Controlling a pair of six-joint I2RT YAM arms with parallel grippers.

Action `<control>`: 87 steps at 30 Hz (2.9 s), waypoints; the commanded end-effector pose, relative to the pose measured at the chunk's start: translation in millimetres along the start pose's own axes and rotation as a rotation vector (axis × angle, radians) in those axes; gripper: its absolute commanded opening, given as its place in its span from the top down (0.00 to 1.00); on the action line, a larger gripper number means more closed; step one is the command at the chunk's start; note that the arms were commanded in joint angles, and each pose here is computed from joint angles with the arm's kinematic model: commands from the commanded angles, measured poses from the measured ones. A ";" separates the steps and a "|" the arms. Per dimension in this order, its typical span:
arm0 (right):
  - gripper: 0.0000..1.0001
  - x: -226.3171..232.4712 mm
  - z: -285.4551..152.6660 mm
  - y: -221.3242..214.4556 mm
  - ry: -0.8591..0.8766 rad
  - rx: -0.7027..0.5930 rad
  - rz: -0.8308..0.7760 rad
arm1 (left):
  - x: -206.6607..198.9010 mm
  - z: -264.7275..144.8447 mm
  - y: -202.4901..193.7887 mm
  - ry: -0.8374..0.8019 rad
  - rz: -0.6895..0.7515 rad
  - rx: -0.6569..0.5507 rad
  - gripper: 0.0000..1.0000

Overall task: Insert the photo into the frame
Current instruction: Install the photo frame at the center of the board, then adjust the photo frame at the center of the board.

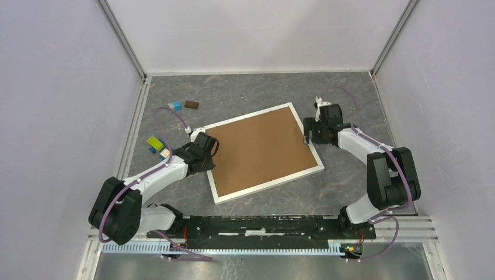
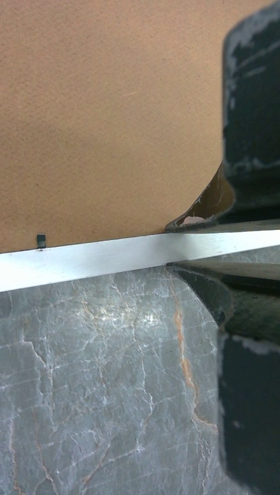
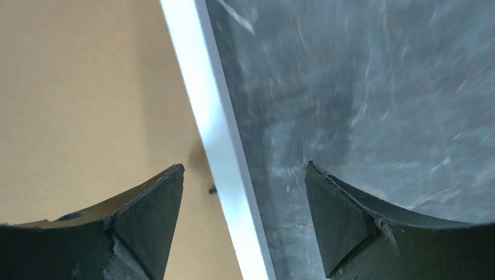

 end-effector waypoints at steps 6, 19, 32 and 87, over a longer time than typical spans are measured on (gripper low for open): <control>0.29 8.1 5.7 -40.4 0.143 0.015 0.103 | -30.2 9.9 13.7 -0.087 -0.040 0.004 0.65; 0.41 44.4 -52.9 -121.0 0.361 -0.074 0.283 | -116.6 61.4 125.9 -0.239 -0.114 0.026 0.25; 0.09 -16.5 -66.7 22.1 -0.025 -0.327 0.113 | -108.8 -43.9 61.2 -0.416 -0.218 0.068 0.06; 0.13 -18.0 -15.8 72.8 0.168 -0.297 0.221 | -102.8 -5.1 -19.5 -0.338 -0.255 0.158 0.19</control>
Point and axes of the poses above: each gripper's point midway between its finger pads, its own z axis out along the fingers, its own x axis along the line the jaws close on, y = z × x, the point moved 1 cm from there along -z, back along the fingers, and after that the axes turned 2 degrees about -z, right-handed, at the moved point
